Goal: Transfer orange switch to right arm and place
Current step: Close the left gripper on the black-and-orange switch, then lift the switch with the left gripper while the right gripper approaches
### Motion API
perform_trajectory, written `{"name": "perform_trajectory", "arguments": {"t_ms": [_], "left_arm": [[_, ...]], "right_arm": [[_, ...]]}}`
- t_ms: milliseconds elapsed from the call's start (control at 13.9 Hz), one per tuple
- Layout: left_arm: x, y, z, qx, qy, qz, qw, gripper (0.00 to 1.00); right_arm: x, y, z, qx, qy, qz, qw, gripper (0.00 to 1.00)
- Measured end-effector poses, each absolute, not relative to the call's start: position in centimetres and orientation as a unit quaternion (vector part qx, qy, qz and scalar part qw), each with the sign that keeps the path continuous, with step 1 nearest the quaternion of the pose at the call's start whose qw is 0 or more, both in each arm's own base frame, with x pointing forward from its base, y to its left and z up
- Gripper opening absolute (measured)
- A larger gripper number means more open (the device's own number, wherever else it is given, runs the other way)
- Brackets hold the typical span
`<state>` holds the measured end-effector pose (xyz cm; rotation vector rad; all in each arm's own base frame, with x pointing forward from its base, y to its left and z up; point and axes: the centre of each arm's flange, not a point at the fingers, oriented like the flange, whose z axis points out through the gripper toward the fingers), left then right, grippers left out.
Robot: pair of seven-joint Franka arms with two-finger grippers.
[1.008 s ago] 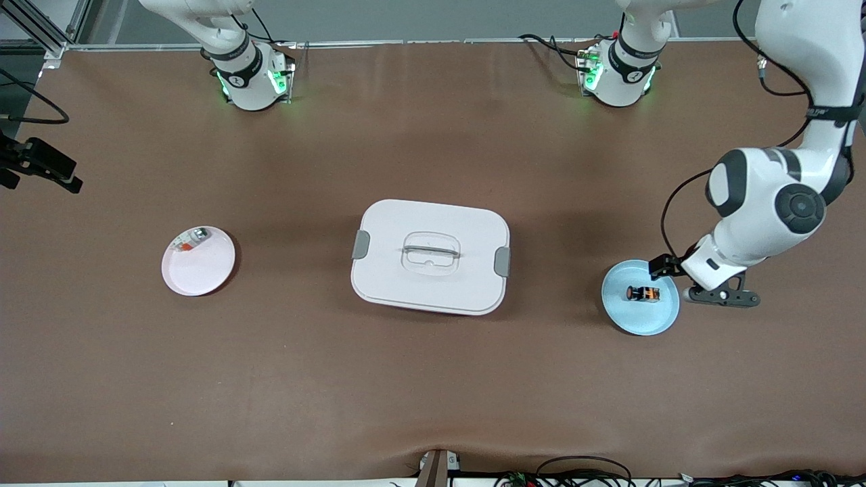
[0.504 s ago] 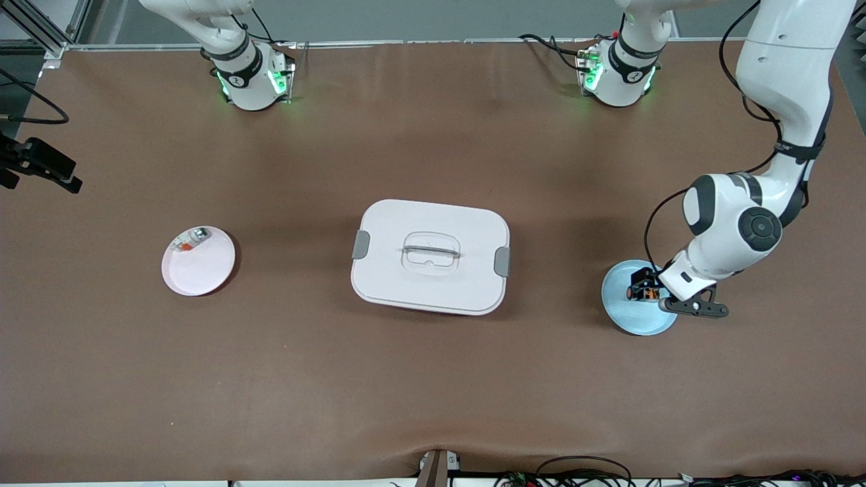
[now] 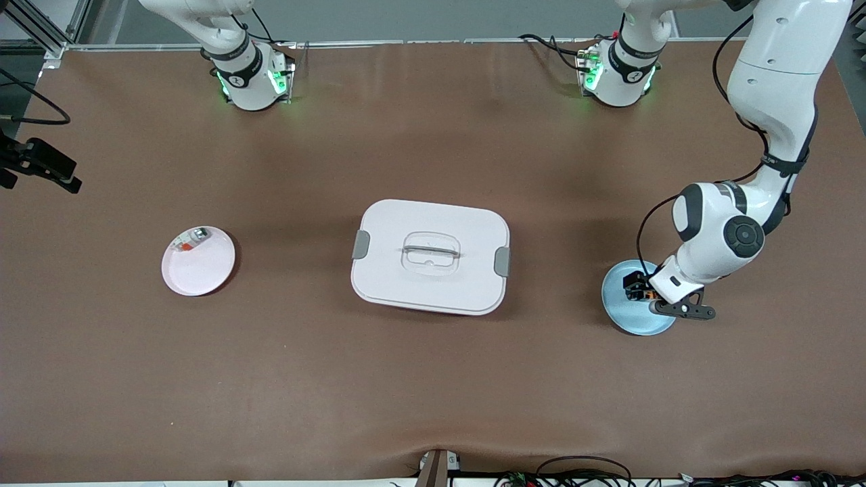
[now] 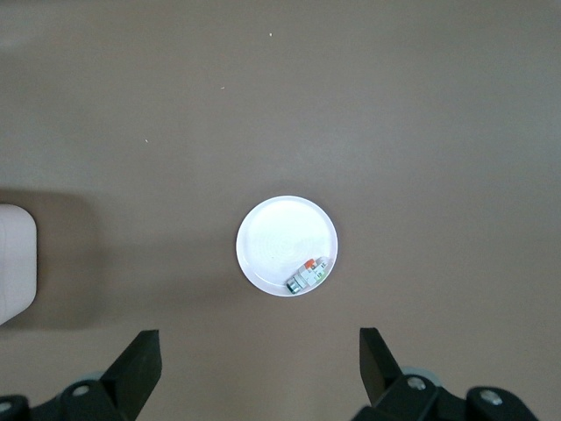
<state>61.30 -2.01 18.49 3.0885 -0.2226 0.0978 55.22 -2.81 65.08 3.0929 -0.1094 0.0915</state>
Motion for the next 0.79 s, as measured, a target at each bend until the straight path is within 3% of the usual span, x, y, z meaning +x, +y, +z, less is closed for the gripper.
{"name": "perform_trajectory", "arguments": {"t_ms": [144, 504, 792], "left_arm": [[61.3, -2.0, 18.4, 0.997, -0.072, 0.031, 0.022, 0.72], [62.0, -2.3, 19.9, 0.996, -0.067, 0.045, 0.022, 0.72], [62.7, -4.2, 26.2, 0.995, -0.072, 0.063, 0.023, 0.72]], "right_arm": [[55.2, -2.8, 65.1, 0.999, -0.035, 0.030, 0.023, 1.00], [55.2, -2.7, 65.1, 0.999, -0.035, 0.030, 0.023, 1.00], [55.2, -2.2, 65.0, 0.999, -0.030, 0.025, 0.023, 1.00]]}}
